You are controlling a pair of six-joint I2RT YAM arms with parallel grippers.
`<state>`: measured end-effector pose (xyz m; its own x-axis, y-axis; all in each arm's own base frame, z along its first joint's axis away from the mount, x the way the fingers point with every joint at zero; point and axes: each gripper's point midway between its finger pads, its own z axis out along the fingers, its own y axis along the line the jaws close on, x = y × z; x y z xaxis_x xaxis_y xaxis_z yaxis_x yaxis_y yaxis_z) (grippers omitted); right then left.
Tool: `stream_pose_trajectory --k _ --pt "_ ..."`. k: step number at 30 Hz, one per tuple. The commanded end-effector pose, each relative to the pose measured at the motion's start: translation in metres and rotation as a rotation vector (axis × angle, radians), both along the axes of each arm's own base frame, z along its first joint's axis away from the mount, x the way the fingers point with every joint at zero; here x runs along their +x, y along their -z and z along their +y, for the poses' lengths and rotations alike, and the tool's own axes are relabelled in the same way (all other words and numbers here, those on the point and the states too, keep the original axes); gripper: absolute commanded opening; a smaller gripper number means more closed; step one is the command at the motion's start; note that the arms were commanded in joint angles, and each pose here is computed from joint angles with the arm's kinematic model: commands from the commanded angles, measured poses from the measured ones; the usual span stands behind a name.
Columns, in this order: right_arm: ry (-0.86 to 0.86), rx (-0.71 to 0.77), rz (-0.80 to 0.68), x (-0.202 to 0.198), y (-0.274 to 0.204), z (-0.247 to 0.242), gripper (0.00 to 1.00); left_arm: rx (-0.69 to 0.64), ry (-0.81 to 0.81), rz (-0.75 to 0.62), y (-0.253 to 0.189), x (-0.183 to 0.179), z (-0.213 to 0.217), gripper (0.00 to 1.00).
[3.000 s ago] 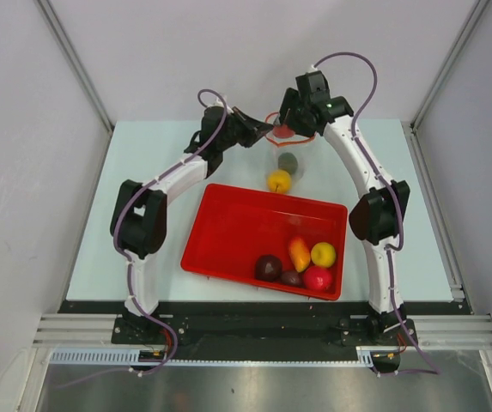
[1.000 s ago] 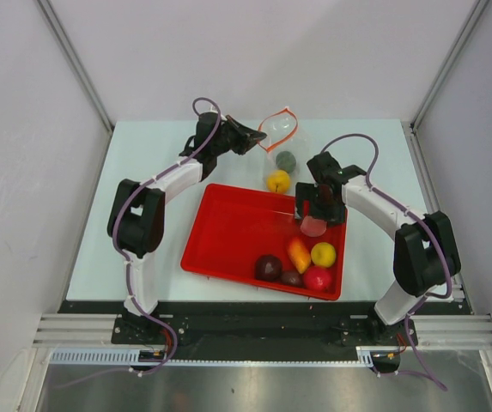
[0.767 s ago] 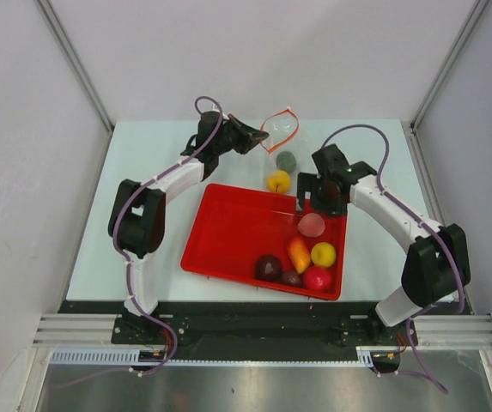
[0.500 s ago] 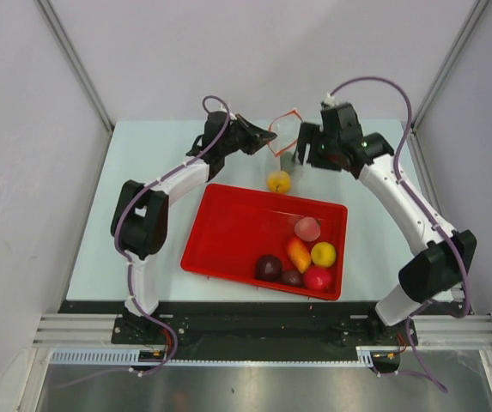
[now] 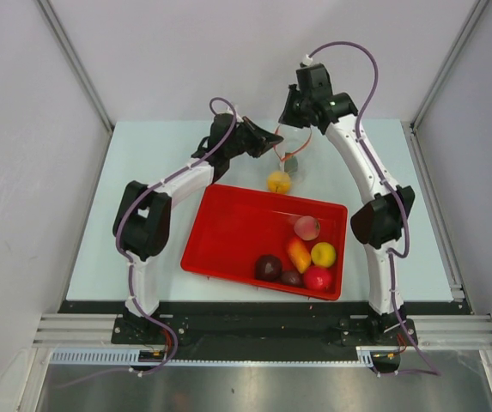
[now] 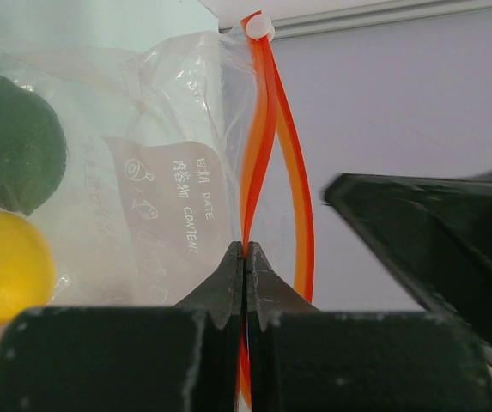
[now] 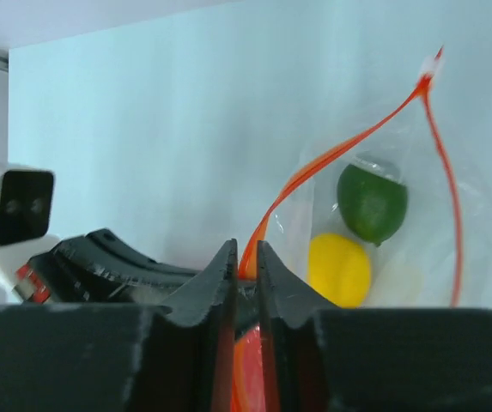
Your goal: Open the zip-top bag and remove the fake food
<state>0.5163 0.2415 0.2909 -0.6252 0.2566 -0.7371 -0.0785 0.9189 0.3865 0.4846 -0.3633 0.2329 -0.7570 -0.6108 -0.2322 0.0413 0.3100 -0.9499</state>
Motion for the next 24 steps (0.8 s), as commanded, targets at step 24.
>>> stream_pose_trajectory --k 24 --pt "0.166 0.197 0.345 -0.004 0.066 -0.012 0.15 0.002 -0.025 -0.141 -0.04 -0.001 -0.007 0.0"
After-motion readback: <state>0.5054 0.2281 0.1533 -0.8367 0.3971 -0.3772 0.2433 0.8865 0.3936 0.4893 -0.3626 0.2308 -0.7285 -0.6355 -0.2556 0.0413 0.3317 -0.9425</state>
